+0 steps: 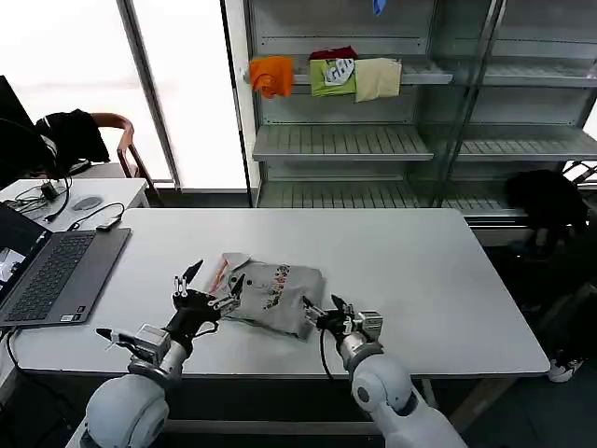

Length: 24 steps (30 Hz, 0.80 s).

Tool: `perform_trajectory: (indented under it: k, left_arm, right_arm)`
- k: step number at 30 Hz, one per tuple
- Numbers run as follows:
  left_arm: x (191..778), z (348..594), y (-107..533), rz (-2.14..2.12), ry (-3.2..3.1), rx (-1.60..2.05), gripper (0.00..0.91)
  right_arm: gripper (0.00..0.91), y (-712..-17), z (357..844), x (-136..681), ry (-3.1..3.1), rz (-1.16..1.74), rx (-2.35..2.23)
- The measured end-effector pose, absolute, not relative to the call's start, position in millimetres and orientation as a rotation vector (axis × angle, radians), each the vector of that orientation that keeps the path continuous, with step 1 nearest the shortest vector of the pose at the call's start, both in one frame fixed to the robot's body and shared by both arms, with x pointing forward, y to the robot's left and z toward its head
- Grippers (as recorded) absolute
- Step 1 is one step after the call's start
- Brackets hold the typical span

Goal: Fold and organize the clothes.

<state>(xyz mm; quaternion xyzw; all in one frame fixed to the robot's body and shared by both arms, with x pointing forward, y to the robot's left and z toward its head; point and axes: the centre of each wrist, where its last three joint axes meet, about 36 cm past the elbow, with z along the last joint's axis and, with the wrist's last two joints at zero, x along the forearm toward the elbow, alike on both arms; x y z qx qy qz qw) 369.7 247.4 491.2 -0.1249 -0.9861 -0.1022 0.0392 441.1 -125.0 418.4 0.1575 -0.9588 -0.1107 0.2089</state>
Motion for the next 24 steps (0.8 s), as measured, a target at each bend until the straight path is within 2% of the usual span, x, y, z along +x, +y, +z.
perform_trajectory:
  k: [4, 5, 6, 9, 12, 13, 16, 24]
  left_arm:
    - [370.3, 490.3, 250.1, -0.305, -3.021, -0.382, 0.907]
    - [370.5, 489.8, 250.4, -0.302, -3.022, -0.384, 0.907]
    - [370.5, 488.9, 250.5, -0.297, -3.020, -0.387, 0.907]
    - [369.5, 486.4, 250.2, -0.282, -3.011, -0.401, 0.907]
    - [368.4, 485.0, 249.9, -0.270, -3.006, -0.416, 0.907]
    - [368.3, 484.9, 249.9, -0.265, -3.005, -0.419, 0.907]
    - [367.6, 485.6, 250.1, -0.258, -3.005, -0.426, 0.907]
    - [364.5, 485.7, 248.9, -0.241, -3.006, -0.435, 0.907]
  right_arm:
    - [0.413, -122.2, 413.8, 443.1, -2.655, -0.316, 0.443]
    - [0.302, -121.7, 413.0, 443.5, -2.654, -0.317, 0.443]
    - [0.252, -121.1, 412.7, 443.9, -2.654, -0.320, 0.444]
    - [0.212, -119.7, 412.6, 444.7, -2.653, -0.326, 0.447]
    - [0.081, -119.4, 412.9, 446.4, -2.656, -0.331, 0.452]
    - [0.081, -119.1, 412.6, 447.0, -2.656, -0.332, 0.452]
    - [0.000, -117.4, 411.5, 448.4, -2.655, -0.336, 0.453]
    - [0.000, -118.4, 418.4, 452.4, -2.690, -0.335, 0.452]
